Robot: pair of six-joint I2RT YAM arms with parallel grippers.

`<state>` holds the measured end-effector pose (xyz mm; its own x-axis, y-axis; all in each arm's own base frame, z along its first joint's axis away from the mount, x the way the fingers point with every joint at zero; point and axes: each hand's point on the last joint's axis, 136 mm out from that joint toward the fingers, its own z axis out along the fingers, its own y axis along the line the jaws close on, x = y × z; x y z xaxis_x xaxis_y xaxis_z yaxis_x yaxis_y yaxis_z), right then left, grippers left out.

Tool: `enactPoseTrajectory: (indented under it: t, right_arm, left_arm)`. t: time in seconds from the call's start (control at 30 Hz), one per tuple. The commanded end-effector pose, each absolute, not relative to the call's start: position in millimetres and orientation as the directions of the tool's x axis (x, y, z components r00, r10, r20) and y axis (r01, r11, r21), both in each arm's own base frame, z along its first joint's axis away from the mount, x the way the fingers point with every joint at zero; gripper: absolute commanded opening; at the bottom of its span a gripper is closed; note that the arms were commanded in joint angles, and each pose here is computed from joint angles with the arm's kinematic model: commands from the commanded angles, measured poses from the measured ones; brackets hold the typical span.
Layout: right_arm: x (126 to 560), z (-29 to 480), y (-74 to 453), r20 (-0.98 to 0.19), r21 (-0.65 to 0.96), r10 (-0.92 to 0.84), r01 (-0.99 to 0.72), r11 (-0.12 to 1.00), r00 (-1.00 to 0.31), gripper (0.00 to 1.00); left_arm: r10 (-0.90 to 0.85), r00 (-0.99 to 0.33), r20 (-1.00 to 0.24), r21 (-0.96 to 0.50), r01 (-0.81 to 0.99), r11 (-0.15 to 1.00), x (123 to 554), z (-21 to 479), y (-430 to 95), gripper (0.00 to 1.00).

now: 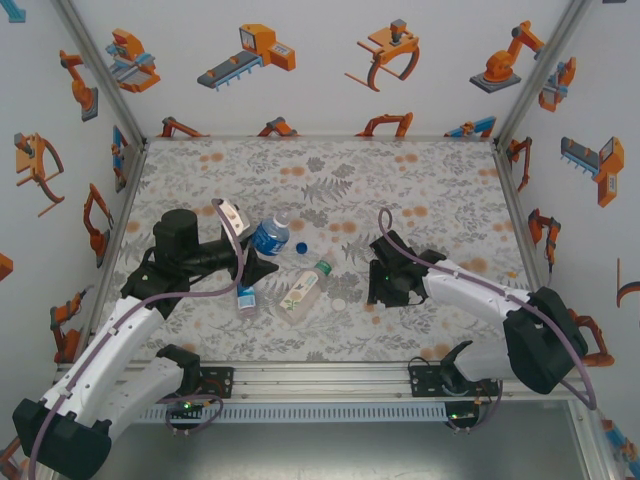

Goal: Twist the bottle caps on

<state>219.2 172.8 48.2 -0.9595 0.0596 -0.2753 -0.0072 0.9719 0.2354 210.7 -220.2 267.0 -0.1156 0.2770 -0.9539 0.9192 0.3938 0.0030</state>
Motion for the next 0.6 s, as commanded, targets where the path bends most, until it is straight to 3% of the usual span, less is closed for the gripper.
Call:
enactPoseTrajectory:
  t: [0.0,0.57]
  right_arm:
    - [218.5,49.2,166.4,-0.280,0.219,0.071,0.008,0.976,-0.957,0.47]
    - [215.4,33.6,167.5,-0.253,0.216,0.067,0.011,0.976,-0.965,0.47]
  left_arm:
    - [0.268,-0.075,-0.960,0.029,0.930,0.366,207.5,277.5,-222.8,0.00]
    - [0.266,-0.070,-0.961,0.033,0.930,0.365,206.8,278.9,-222.7,0.00]
